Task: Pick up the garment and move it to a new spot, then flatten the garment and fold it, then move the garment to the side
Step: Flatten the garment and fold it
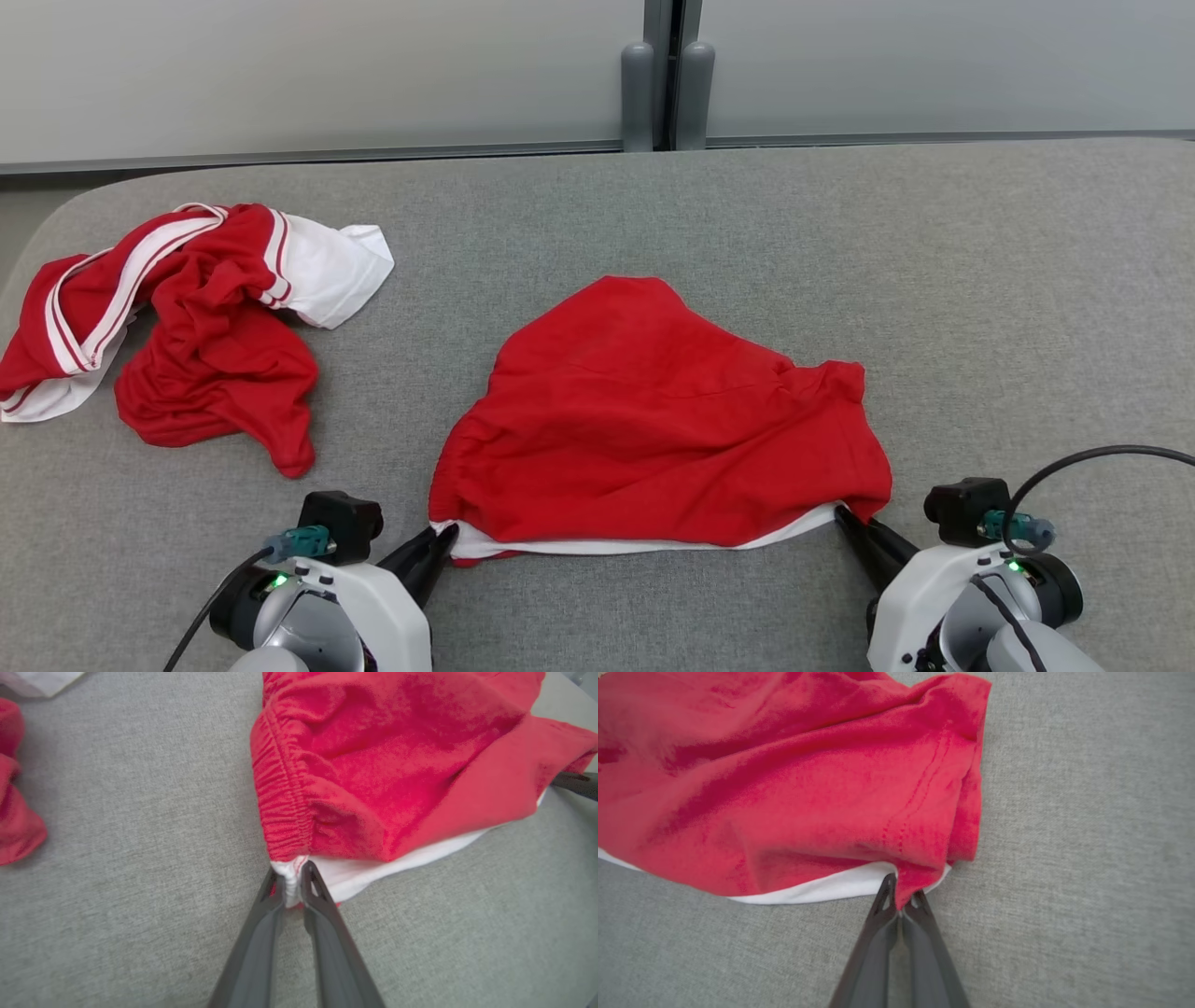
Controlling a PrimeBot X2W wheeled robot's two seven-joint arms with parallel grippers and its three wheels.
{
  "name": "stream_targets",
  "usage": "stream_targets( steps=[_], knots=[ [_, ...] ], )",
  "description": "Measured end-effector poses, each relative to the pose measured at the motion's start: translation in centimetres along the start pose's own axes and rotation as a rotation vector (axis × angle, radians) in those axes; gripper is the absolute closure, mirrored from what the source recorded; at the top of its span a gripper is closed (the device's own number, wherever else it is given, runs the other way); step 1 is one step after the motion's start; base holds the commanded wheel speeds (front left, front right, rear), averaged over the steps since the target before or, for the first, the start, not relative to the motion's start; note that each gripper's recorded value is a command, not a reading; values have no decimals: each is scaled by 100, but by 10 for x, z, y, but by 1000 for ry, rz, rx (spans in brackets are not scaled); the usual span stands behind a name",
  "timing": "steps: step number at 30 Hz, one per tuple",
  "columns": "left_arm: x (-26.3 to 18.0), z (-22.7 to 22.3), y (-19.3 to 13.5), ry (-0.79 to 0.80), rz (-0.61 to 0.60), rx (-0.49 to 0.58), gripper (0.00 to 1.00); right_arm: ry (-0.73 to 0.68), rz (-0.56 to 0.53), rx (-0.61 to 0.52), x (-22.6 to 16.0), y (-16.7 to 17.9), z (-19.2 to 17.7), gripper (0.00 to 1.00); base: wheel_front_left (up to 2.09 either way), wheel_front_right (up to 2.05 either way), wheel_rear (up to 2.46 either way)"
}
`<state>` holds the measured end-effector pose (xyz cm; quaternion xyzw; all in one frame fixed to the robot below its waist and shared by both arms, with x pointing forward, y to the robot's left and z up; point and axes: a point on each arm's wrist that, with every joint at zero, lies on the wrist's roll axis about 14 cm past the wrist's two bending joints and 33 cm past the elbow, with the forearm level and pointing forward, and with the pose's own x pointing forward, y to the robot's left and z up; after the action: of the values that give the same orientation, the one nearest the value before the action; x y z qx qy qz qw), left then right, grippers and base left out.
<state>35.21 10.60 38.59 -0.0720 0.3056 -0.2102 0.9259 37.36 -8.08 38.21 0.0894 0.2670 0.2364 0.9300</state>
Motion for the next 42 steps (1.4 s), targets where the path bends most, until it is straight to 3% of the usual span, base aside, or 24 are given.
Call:
stream_targets(
  steps=[5, 13, 17, 20, 25, 34, 37, 42],
  knots=[
    [-3, 10, -1, -47, -5, -8, 100, -31, 10, 1, -3, 3, 6, 100, 0, 0, 0],
    [-22, 53, -17, -217, -55, -58, 100, -220, 53, 76, -24, 12, 53, 100, 0, 0, 0],
    [-29, 87, -26, -294, -99, -26, 100, -301, 49, 84, -37, 3, 80, 100, 0, 0, 0],
    [-27, 118, -23, -331, -107, 54, 100, -349, 56, 70, -41, -2, 101, 100, 0, 0, 0],
    [-2, 185, -15, -401, -111, 128, 100, -507, 107, 16, -31, -6, 172, 100, 0, 0, 0],
    [56, 296, -2, -517, -114, 292, 100, -653, 190, -17, 16, -16, 275, 100, 0, 0, 0],
    [72, 328, 4, -570, -115, 303, 100, -705, 196, -43, 31, -23, 309, 100, 0, 0, 0],
    [89, 379, 10, -668, -149, 222, 100, -813, 212, -86, 45, -29, 368, 100, 0, 0, 0]
  ],
)
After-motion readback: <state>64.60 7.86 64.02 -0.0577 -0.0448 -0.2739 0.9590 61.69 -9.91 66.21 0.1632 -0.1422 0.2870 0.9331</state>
